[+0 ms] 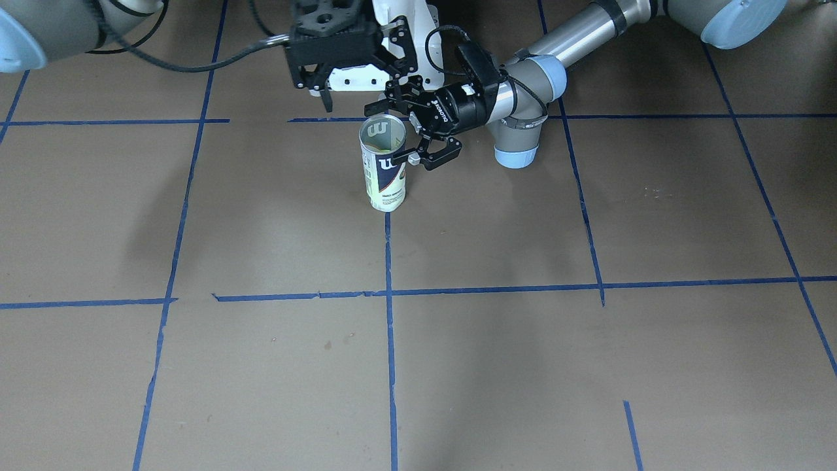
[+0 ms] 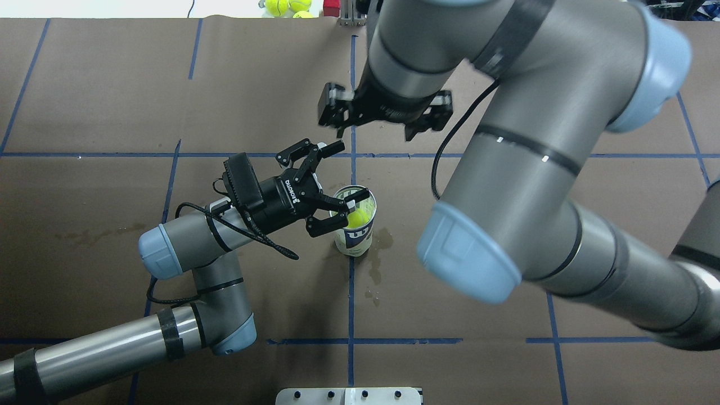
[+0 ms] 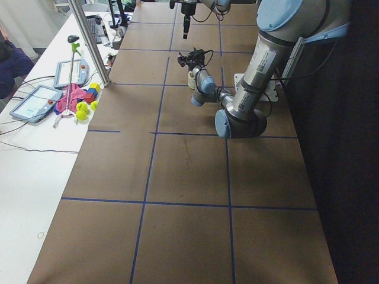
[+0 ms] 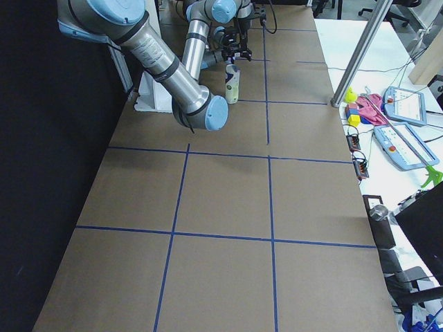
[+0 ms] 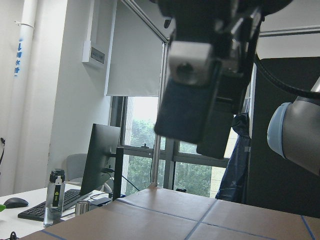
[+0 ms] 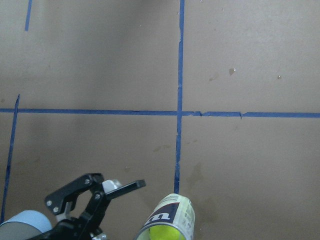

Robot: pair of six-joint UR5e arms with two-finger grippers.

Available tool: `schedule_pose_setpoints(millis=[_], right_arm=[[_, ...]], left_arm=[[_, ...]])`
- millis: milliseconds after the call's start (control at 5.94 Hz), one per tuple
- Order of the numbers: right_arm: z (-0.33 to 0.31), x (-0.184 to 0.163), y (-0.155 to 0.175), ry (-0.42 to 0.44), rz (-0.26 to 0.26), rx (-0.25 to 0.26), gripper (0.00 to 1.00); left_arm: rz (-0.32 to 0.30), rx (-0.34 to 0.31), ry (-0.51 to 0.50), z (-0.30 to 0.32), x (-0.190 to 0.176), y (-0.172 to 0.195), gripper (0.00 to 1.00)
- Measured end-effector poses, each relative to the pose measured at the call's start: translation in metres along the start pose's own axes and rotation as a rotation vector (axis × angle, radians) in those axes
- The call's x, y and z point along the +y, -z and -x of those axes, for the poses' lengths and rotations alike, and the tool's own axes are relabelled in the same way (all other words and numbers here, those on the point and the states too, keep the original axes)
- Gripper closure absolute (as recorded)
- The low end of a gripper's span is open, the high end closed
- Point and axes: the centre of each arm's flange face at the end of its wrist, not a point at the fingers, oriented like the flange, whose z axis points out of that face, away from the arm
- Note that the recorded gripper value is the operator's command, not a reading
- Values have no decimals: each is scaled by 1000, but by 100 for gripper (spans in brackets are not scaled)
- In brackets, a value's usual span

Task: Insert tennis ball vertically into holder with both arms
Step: 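Open both grippers and raise them away from the cup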

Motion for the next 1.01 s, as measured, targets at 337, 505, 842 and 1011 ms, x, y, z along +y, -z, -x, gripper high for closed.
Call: schedule_pose_setpoints(millis=[337, 505, 842, 1011], right_arm=[[-64, -46, 14, 50, -6, 29, 0], [-107, -69, 20, 86, -1, 49, 0], [-206, -107, 31, 174, -2, 114, 0], [-256, -118, 38, 217, 6, 136, 0]], left_arm=[[61, -37, -33, 5, -38, -10, 1], [102, -52, -55, 9, -62, -17, 1], [232, -91, -107, 37, -93, -30, 1], [329, -111, -128, 58, -104, -34, 1]])
